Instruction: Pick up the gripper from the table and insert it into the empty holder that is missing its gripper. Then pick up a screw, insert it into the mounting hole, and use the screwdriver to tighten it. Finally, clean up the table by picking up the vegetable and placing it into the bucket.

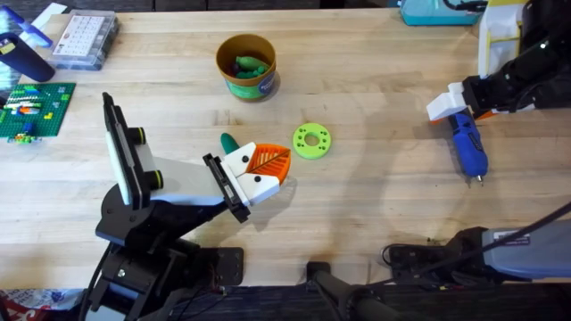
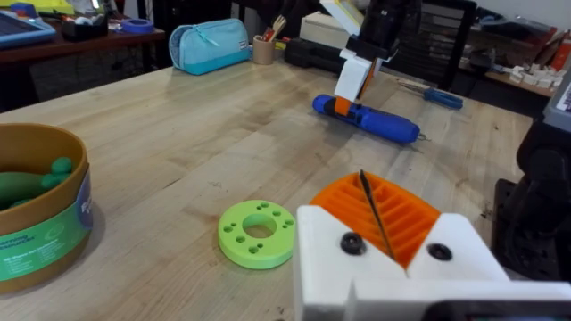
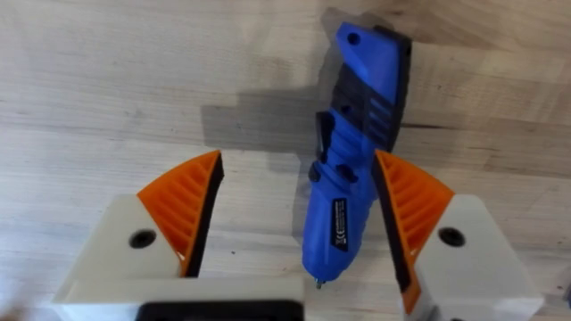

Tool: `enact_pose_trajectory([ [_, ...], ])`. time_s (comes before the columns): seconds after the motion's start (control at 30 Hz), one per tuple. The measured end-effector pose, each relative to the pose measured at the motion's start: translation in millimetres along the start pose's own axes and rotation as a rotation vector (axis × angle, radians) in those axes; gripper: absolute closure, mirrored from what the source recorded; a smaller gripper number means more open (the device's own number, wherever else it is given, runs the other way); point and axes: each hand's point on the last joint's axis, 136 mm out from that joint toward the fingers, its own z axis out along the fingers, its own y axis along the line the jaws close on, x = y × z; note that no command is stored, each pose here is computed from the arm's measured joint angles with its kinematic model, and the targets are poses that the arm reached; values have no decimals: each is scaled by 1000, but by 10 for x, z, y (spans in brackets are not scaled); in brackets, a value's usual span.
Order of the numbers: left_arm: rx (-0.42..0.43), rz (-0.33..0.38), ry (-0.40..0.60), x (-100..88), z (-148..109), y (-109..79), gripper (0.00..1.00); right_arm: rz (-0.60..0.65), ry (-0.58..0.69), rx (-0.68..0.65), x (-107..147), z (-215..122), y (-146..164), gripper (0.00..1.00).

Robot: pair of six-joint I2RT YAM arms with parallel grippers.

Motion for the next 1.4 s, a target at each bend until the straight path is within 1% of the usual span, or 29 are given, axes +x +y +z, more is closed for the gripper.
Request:
enact_pose_trajectory([
  [0.1, 1, -1, 0, 1, 0, -2, 984, 3, 15, -4, 18, 36, -4, 20],
  [0.27, 1, -1, 0, 1, 0, -1, 984, 8, -1, 2, 0, -10, -8, 20],
  [0.5, 1, -1, 0, 0, 0, -1, 984, 7, -89, 50, -195, -151, -101, 20],
  [0.7, 1, -1, 0, 1, 0, -1, 984, 18, -71, 48, -153, -128, -128, 20],
  [0.87, 1, -1, 0, 0, 0, -1, 984, 68, -48, 47, -98, -41, -282, 20],
  [1.03, 1, -1, 0, 0, 0, -1, 984, 117, -1, 34, -22, 138, -428, 20],
  [1.27, 1, -1, 0, 0, 0, -1, 984, 122, 50, 12, -24, 419, -455, 21],
  [1.4, 1, -1, 0, 1, 0, -1, 984, 123, 74, 5, 9, 477, -447, 57],
])
